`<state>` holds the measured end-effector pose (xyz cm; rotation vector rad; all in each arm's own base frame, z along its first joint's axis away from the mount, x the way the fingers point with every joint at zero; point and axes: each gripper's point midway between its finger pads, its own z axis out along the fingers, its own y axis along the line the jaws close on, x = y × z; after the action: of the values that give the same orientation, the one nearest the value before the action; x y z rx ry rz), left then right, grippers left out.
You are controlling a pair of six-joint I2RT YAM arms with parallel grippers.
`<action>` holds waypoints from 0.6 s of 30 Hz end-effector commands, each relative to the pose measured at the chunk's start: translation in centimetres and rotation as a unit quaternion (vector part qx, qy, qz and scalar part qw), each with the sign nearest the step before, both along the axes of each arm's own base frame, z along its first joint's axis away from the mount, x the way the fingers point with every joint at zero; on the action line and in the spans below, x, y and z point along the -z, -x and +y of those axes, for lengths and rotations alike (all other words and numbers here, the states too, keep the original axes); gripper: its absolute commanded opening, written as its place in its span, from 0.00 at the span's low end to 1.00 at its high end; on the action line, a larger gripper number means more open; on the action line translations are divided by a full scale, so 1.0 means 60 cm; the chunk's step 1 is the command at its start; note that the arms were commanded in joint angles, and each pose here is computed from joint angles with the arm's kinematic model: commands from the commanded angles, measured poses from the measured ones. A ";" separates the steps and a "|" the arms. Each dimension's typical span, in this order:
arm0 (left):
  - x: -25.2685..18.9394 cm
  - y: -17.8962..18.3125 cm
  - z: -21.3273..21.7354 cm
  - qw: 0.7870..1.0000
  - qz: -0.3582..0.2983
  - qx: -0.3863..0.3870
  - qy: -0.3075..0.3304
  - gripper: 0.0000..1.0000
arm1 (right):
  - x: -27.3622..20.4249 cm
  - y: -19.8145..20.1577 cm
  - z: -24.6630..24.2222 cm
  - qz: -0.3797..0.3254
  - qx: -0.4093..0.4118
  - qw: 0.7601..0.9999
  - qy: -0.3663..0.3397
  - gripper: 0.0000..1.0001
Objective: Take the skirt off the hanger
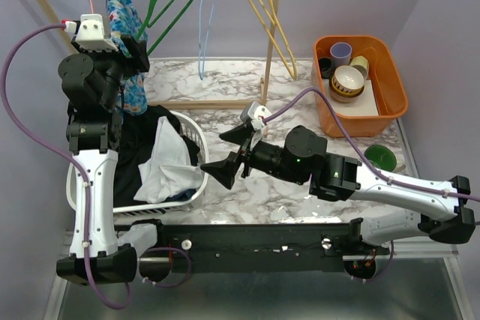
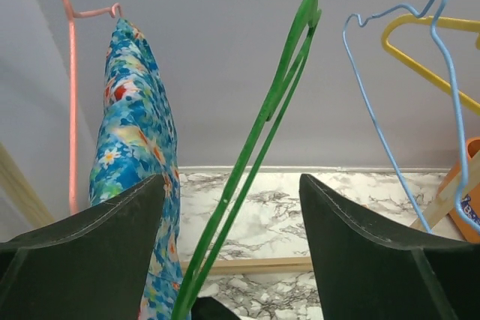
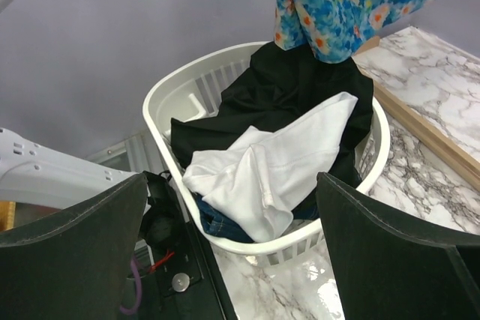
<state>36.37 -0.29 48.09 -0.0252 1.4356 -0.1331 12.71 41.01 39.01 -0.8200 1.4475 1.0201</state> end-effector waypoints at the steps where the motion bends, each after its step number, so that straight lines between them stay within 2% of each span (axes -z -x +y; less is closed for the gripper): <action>1: -0.020 0.043 0.020 0.999 0.002 -0.039 -0.014 0.85 | -0.022 0.006 -0.010 -0.005 -0.002 1.000 -0.023 1.00; 3: -0.034 0.055 0.033 0.998 0.001 -0.062 -0.009 0.85 | -0.024 0.008 -0.010 -0.006 -0.006 1.000 -0.023 1.00; 7: -0.041 0.080 0.098 0.984 0.027 -0.176 0.003 0.85 | -0.024 0.012 -0.013 -0.003 -0.010 1.000 -0.026 1.00; 10: -0.052 0.088 0.116 0.978 0.034 -0.206 0.006 0.84 | -0.024 0.014 -0.019 -0.001 -0.011 1.000 -0.027 1.00; 12: -0.057 0.087 0.128 0.974 0.039 -0.224 0.010 0.84 | -0.030 0.015 -0.024 -0.002 -0.010 0.999 -0.032 1.00; 18: -0.008 0.045 0.172 0.956 0.120 -0.266 0.006 0.82 | -0.034 0.021 -0.034 0.002 -0.015 0.999 -0.039 1.00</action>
<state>32.04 7.23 53.12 -0.3526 1.4402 0.1951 12.27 39.51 40.29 -0.7935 1.4176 1.0448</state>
